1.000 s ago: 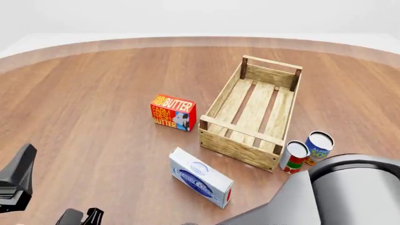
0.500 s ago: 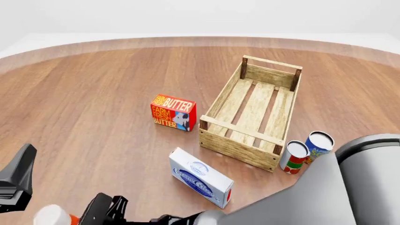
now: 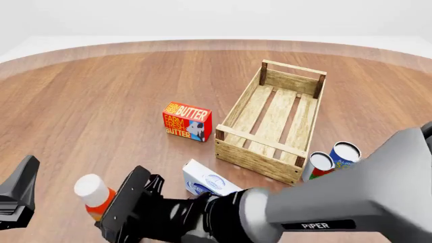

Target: Pick up the ketchup, and put it in the wooden tray.

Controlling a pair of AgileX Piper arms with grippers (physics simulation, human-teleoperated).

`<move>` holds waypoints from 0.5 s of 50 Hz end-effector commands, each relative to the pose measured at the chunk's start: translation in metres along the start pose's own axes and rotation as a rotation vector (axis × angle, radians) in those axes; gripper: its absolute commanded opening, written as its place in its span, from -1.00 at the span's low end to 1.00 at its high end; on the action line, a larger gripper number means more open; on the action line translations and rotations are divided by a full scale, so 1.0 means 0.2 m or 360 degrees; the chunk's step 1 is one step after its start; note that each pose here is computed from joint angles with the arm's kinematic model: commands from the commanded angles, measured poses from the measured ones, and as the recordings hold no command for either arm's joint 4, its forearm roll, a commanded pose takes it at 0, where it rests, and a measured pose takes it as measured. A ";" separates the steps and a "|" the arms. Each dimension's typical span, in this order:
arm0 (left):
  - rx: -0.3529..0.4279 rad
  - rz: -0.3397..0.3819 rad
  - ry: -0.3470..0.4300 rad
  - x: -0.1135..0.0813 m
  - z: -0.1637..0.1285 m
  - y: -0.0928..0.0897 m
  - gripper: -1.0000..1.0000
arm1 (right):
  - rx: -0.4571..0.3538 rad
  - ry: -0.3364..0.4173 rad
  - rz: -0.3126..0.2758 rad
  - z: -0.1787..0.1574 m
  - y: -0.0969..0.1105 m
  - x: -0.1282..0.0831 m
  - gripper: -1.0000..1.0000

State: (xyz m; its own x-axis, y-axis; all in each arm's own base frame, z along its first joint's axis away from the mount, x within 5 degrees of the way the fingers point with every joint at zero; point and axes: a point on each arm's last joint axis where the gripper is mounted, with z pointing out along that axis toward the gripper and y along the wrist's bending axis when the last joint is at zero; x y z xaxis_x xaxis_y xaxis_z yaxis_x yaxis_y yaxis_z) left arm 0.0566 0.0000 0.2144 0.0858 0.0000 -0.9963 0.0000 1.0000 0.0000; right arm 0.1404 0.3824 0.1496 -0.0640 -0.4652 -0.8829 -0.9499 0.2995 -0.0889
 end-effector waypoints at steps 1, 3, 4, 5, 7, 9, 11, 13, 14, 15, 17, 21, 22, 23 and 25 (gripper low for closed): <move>0.0000 0.0000 0.0000 0.00 0.00 0.00 1.00 | 0.0159 -0.0009 0.0042 -0.10 -0.24 -0.11 -1.00; 0.0000 0.0000 0.0000 0.00 0.00 0.00 1.00 | 0.0164 -0.0012 0.0048 -0.11 -0.24 -0.12 -1.00; 0.0000 0.0000 0.0000 0.00 0.00 0.00 1.00 | 0.0182 -0.0012 0.0050 -0.12 -0.27 -0.13 -1.00; 0.0000 0.0000 0.0000 0.00 0.00 0.00 1.00 | 0.0194 -0.0010 0.0046 -0.13 -0.28 -0.13 -1.00; 0.0000 0.0000 0.0000 0.00 0.00 0.00 1.00 | 0.0220 -0.0005 0.0055 -0.15 -0.32 -0.13 -1.00; 0.0000 0.0000 0.0000 0.00 0.00 0.00 1.00 | 0.0243 -0.0007 0.0058 -0.16 -0.35 -0.14 -1.00; 0.0000 0.0000 0.0000 0.00 0.00 0.00 1.00 | 0.0262 -0.0014 0.0066 -0.18 -0.38 -0.15 -1.00; 0.0000 0.0000 0.0000 0.00 0.00 0.00 1.00 | 0.0278 -0.0022 0.0072 -0.20 -0.40 -0.16 -1.00; 0.0000 0.0000 0.0000 0.00 0.00 0.00 1.00 | 0.0293 -0.0030 0.0072 -0.21 -0.42 -0.17 -1.00; 0.0000 0.0000 0.0000 0.00 0.00 0.00 1.00 | 0.0301 -0.0033 0.0074 -0.22 -0.43 -0.18 -1.00; 0.0000 0.0000 0.0000 0.00 0.00 0.00 1.00 | 0.0352 -0.0027 0.0085 -0.25 -0.50 -0.20 -1.00; 0.0000 0.0000 0.0000 0.00 0.00 0.00 1.00 | 0.0447 -0.0038 0.0114 -0.33 -0.62 -0.22 -1.00; 0.0000 0.0000 0.0000 0.00 0.00 0.00 1.00 | 0.0458 -0.0040 0.0119 -0.34 -0.63 -0.23 -1.00; 0.0000 0.0000 0.0000 0.00 0.00 0.00 1.00 | 0.0480 -0.0043 0.0133 -0.36 -0.66 -0.23 -1.00; 0.0000 0.0000 0.0000 0.00 0.00 0.00 1.00 | 0.0507 -0.0053 0.0142 -0.39 -0.68 -0.23 -1.00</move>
State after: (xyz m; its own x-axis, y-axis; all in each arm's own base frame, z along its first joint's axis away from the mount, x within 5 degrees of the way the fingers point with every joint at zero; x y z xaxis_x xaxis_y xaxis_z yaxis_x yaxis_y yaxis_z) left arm 0.0566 0.0000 0.2144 0.0858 0.0000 -0.9963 0.0000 1.0000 0.0000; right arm 0.2211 0.3289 0.2115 -0.1026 -0.4388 -0.8927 -0.8572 0.4943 -0.1444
